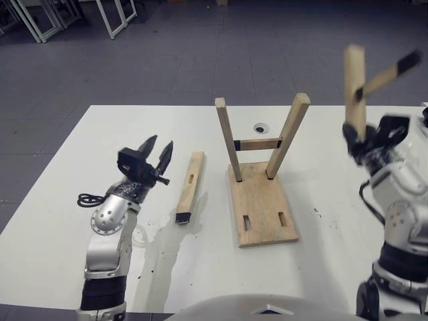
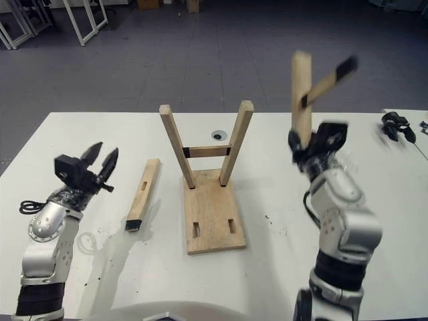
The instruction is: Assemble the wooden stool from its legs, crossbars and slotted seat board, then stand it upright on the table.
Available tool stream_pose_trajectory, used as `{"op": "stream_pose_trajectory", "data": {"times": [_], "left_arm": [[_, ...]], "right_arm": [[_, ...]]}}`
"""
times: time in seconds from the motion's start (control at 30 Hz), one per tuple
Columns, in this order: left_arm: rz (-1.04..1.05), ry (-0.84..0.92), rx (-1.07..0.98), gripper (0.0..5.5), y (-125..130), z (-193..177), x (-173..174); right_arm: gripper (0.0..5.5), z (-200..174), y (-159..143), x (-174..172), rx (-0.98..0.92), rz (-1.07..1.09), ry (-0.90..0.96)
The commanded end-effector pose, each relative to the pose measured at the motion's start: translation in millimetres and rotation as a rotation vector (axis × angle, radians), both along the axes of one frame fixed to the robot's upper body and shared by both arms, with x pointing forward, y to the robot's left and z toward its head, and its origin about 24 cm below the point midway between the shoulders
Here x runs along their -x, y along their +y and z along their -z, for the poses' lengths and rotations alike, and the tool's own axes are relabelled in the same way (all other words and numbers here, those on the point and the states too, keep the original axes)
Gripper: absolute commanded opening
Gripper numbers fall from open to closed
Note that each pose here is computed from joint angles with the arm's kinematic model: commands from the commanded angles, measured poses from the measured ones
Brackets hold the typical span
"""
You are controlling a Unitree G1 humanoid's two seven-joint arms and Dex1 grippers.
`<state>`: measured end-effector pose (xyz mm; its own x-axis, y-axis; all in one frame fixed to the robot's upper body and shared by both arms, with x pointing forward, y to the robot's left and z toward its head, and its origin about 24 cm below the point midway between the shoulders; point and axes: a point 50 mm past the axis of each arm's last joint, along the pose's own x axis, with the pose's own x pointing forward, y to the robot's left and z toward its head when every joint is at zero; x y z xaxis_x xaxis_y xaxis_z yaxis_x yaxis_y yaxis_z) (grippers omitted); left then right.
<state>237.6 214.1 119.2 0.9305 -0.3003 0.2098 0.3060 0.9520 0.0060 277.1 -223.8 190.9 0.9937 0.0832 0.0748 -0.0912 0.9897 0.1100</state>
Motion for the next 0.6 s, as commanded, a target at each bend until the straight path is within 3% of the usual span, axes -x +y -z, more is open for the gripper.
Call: {"op": "stream_pose_trajectory", "data": {"times": [0.03,0.1,0.3,0.37,0.6], "left_arm": [[0.246,-0.004,0.456,2.0,-10,-51,1],[0.382,-0.022,0.588,2.0,-17,-75,5],[0.702,-0.037,0.747,2.94,-36,-123,24],[0.802,0.018,0.775,3.27,-44,-126,30],[0.926,0.292,0.757,3.31,-74,-103,35]], "right_arm": [[2.07,-60,17,0,-0.183,-0.32,-0.209],[2.07,-77,28,4,-0.287,-0.508,-0.233],[2.07,-86,69,29,-0.451,-1.108,-0.117],[2.07,-82,80,38,-0.445,-1.251,-0.054],[2.07,-63,108,46,-0.426,-1.484,0.103]]}}
